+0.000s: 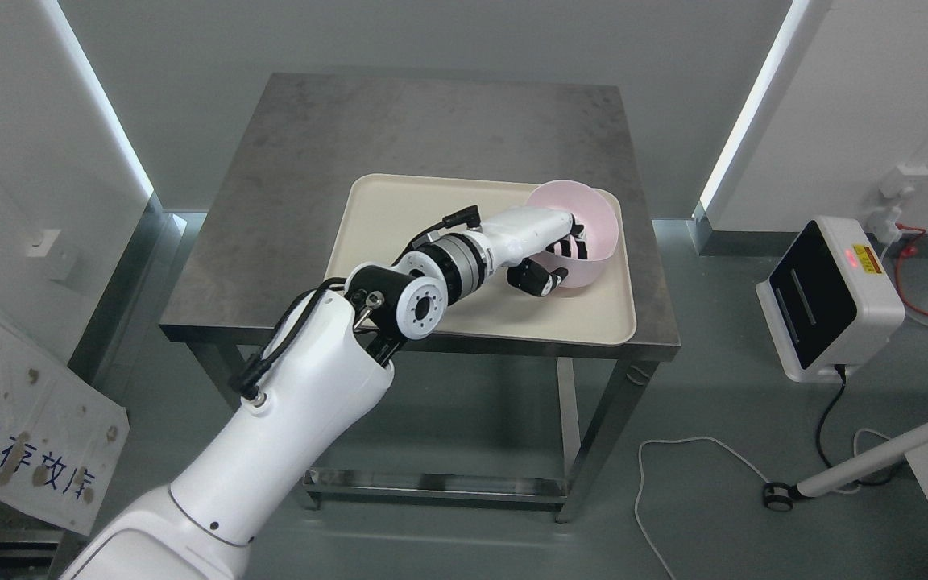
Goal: Stack pink IKEA bowls on left shelf middle
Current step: 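Move the left hand to the stacked bowls' rim and grip it, then lift the stacked pink bowls off the tray with the left hand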
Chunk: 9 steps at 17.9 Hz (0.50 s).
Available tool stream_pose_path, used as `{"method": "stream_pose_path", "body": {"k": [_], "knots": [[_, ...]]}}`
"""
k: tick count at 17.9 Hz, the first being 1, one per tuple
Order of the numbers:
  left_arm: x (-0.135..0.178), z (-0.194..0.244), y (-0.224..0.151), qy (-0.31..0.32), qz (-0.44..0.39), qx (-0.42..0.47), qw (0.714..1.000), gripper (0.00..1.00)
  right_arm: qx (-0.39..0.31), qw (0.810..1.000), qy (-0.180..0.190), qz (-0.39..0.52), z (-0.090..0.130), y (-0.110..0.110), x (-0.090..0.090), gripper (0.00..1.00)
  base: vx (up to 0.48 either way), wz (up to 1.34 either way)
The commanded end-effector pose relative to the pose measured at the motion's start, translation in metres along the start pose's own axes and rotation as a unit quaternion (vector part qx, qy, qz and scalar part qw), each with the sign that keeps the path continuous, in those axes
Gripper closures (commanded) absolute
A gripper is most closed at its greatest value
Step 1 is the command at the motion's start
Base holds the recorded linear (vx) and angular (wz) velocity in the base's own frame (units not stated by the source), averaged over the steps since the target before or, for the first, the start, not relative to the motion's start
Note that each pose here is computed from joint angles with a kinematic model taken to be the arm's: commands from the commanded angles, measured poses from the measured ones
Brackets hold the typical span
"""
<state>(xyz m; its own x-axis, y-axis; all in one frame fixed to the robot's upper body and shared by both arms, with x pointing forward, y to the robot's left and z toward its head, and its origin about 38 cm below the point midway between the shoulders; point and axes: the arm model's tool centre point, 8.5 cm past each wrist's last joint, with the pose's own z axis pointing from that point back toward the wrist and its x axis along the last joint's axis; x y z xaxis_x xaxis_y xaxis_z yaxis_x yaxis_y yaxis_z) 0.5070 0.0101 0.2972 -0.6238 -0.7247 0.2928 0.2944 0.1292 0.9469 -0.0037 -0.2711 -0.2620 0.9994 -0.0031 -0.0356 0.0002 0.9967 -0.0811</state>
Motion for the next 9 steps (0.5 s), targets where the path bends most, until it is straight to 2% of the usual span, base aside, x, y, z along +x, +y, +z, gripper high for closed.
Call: {"method": "stream_pose_path", "body": {"k": [1,9], "knots": [[-0.019,0.032,0.031,-0.026,0.021,0.073,0.997,1.00,-0.009,1.000,-0.016,-0.005,0.000,-0.011,0.010,0.00,0.000,0.00],[-0.052,0.096,0.054,-0.136,-0.025,0.188,0.972,0.99,-0.009,1.000,-0.016,-0.005,0.000,-0.011,0.011,0.00,0.000,0.00]]}}
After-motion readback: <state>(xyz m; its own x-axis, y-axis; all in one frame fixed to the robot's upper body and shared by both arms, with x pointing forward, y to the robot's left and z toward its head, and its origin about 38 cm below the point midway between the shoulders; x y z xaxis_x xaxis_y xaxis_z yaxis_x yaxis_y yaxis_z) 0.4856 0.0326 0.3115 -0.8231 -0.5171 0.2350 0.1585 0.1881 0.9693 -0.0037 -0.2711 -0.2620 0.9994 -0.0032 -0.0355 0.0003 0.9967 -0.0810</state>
